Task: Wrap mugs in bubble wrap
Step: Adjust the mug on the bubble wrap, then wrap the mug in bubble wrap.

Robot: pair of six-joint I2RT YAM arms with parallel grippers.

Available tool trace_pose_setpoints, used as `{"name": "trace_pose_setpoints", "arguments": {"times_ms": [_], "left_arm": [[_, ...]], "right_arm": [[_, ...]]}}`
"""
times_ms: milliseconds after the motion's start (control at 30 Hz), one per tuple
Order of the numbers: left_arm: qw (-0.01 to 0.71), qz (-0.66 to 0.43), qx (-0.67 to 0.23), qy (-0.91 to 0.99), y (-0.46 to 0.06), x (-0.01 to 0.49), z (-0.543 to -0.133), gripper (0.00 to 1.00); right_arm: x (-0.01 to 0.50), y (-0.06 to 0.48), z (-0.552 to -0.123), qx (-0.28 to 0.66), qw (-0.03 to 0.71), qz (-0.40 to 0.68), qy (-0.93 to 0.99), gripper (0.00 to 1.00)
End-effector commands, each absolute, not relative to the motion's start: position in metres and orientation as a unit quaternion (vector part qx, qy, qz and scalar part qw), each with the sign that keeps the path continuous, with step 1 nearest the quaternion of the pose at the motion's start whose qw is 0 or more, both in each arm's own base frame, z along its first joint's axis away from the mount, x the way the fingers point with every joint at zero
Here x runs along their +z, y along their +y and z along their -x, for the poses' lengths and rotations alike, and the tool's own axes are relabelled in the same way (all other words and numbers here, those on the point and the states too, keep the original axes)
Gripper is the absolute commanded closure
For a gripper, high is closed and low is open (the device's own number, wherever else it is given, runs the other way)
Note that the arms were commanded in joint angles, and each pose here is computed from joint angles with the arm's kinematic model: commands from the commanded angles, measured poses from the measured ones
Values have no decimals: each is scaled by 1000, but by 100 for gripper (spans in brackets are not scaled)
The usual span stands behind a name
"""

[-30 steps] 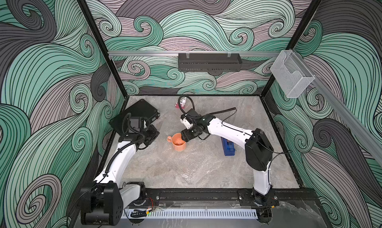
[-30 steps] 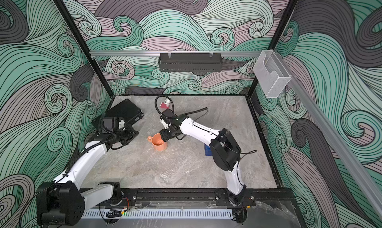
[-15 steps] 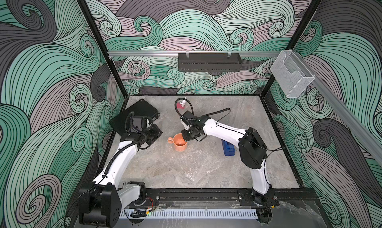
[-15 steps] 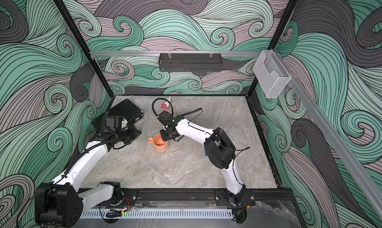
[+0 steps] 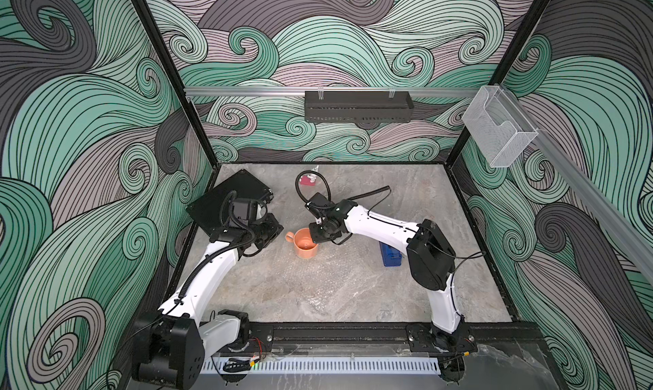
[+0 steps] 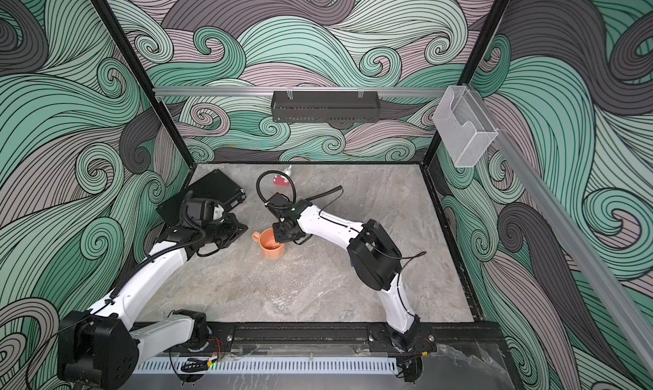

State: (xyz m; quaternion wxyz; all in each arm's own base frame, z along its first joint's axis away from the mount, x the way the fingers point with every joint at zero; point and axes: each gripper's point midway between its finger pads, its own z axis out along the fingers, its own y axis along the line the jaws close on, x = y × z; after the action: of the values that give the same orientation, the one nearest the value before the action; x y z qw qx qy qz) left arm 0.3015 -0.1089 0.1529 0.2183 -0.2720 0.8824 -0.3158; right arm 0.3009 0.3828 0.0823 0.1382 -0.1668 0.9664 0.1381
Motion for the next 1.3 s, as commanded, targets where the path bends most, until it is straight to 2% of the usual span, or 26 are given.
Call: {"name": "trace_pose_setpoints", "arguments": {"times_ms": [0, 200, 367, 533, 733, 1100, 1267], "left_arm": [[235, 263, -334, 874, -117, 172, -304, 100], [228, 249, -355, 872, -134, 177, -303, 100], [224, 234, -357, 876, -146, 175, -303, 100], [220, 223, -354, 881, -155, 165, -302, 100], [222, 198, -353, 887, -167, 161, -300, 100], [225, 181, -349, 892, -170, 147, -291, 100], [224, 166, -356, 892, -173, 146, -287, 100]], "right_arm": [[110, 384, -299, 150, 156, 162, 963, 63], [154, 378, -296, 177, 193, 166, 951, 44], [189, 378, -292, 237, 215, 166, 933, 37], [210, 398, -293, 350, 185, 148, 907, 36], [198, 423, -301, 445, 112, 105, 882, 38], [166, 432, -317, 497, 50, 41, 866, 50], [153, 431, -313, 498, 26, 40, 866, 49]]}}
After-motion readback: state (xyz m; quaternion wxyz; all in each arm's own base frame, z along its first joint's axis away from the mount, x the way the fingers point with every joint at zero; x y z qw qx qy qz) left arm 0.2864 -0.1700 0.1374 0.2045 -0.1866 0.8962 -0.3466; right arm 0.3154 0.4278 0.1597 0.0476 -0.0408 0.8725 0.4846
